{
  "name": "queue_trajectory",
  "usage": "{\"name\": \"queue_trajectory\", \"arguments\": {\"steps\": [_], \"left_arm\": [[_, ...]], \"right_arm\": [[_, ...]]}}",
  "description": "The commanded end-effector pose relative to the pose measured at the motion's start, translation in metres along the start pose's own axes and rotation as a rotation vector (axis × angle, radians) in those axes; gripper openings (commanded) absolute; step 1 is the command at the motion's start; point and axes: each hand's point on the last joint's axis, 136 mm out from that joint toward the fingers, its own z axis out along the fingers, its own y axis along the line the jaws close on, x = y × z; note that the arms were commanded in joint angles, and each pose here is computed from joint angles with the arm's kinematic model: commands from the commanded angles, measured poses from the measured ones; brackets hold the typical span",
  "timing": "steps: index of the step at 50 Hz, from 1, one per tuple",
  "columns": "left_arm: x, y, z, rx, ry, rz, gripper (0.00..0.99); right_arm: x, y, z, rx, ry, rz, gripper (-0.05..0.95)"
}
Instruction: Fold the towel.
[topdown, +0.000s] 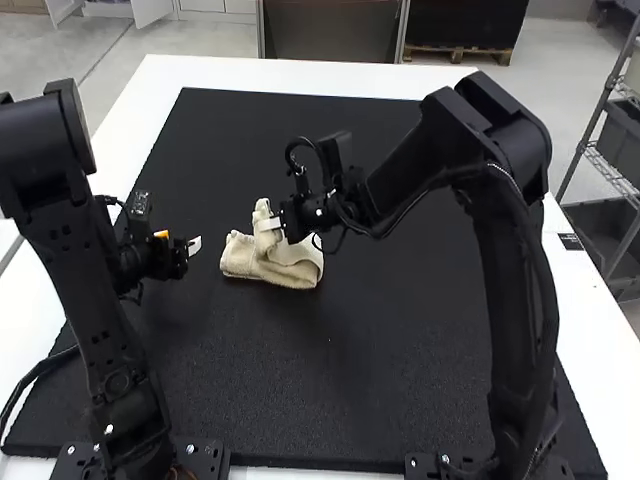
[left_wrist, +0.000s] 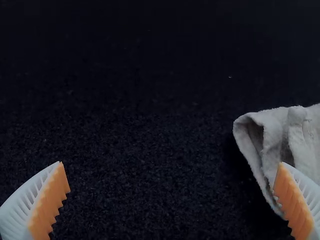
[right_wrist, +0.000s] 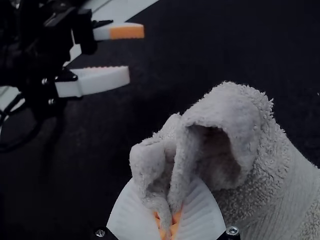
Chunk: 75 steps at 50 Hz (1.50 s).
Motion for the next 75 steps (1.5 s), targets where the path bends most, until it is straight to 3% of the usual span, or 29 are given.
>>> {"name": "queue_trajectory", "arguments": {"steps": [1, 40, 45, 49, 54, 58, 66, 70, 75], "left_arm": [[-0.011, -0.002, -0.004, 0.007, -0.029, 0.022, 0.959], [-0.012, -0.006, -0.005, 0.032, -0.037, 0.017, 0.959], [-0.011, -0.006, -0.005, 0.032, -0.036, 0.016, 0.959], [-0.012, -0.007, -0.005, 0.033, -0.037, 0.017, 0.959], [-0.012, -0.008, -0.005, 0.04, -0.038, 0.016, 0.959], [-0.012, -0.008, -0.005, 0.039, -0.039, 0.016, 0.959], [-0.012, -0.008, -0.005, 0.04, -0.038, 0.015, 0.959], [-0.012, -0.008, -0.005, 0.039, -0.039, 0.016, 0.959], [-0.012, -0.008, -0.005, 0.041, -0.039, 0.015, 0.959]], "right_arm": [[-0.017, 0.011, 0.007, -0.036, -0.026, -0.035, -0.02], [-0.019, 0.008, 0.022, -0.046, -0.024, -0.029, 0.01], [-0.021, 0.008, 0.024, -0.047, -0.026, -0.03, 0.13], [-0.022, 0.007, 0.025, -0.046, -0.029, -0.03, 0.15], [-0.021, 0.007, 0.025, -0.043, -0.028, -0.029, 0.32], [-0.021, 0.006, 0.025, -0.042, -0.03, -0.03, 0.34], [-0.02, 0.006, 0.024, -0.041, -0.026, -0.029, 0.76], [-0.019, 0.005, 0.024, -0.04, -0.025, -0.029, 0.85], [-0.019, 0.006, 0.024, -0.041, -0.024, -0.029, 0.87]]}}
